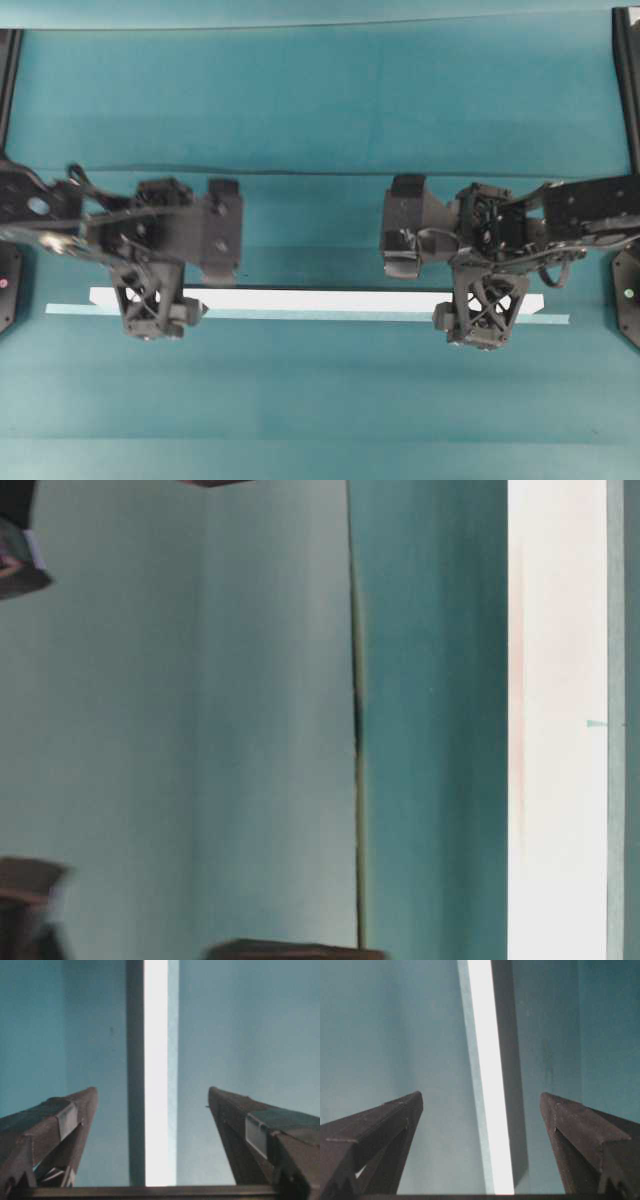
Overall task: Lift a wooden board with both hands.
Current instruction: 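Move both grippers down over the white board's two ends, then close both grippers on the white board near each end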
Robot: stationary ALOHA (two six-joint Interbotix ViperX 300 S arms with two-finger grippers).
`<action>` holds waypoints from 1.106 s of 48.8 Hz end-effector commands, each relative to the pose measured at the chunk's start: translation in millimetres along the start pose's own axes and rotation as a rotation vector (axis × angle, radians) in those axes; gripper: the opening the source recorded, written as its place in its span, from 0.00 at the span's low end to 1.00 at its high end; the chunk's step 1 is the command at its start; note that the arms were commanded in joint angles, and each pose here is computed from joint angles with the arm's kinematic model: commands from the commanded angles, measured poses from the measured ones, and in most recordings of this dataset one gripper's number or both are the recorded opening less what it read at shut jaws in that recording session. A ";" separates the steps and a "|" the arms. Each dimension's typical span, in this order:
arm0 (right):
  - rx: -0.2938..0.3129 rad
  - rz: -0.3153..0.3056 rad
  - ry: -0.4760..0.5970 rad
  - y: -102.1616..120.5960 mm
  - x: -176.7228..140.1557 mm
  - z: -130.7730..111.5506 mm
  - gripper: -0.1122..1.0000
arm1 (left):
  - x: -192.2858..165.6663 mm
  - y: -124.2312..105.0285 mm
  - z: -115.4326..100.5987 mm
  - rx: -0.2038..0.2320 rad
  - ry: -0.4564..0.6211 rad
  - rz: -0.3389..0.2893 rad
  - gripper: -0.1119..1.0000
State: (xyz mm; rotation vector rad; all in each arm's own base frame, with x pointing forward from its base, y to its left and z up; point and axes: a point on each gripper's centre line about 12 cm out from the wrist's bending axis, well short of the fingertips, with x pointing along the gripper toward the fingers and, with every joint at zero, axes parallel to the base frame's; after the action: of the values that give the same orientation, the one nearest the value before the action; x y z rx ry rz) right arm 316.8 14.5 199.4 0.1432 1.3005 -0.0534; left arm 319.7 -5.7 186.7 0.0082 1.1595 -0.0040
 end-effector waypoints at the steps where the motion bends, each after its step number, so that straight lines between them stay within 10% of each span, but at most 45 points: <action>1: -0.005 -0.005 0.015 -0.6 12.6 -1.6 0.95 | 10.0 1.1 -1.3 -0.002 0.002 0.003 0.99; 54: -0.019 -0.025 0.041 -6.7 83.2 -16.1 0.95 | 64.5 8.3 -28.9 -0.074 0.066 0.011 0.99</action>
State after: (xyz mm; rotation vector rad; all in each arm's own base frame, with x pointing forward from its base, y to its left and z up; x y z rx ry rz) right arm 322.6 12.7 118.4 0.1190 1.3453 -0.0640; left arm 316.7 3.8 112.6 -0.0533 1.2432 0.0518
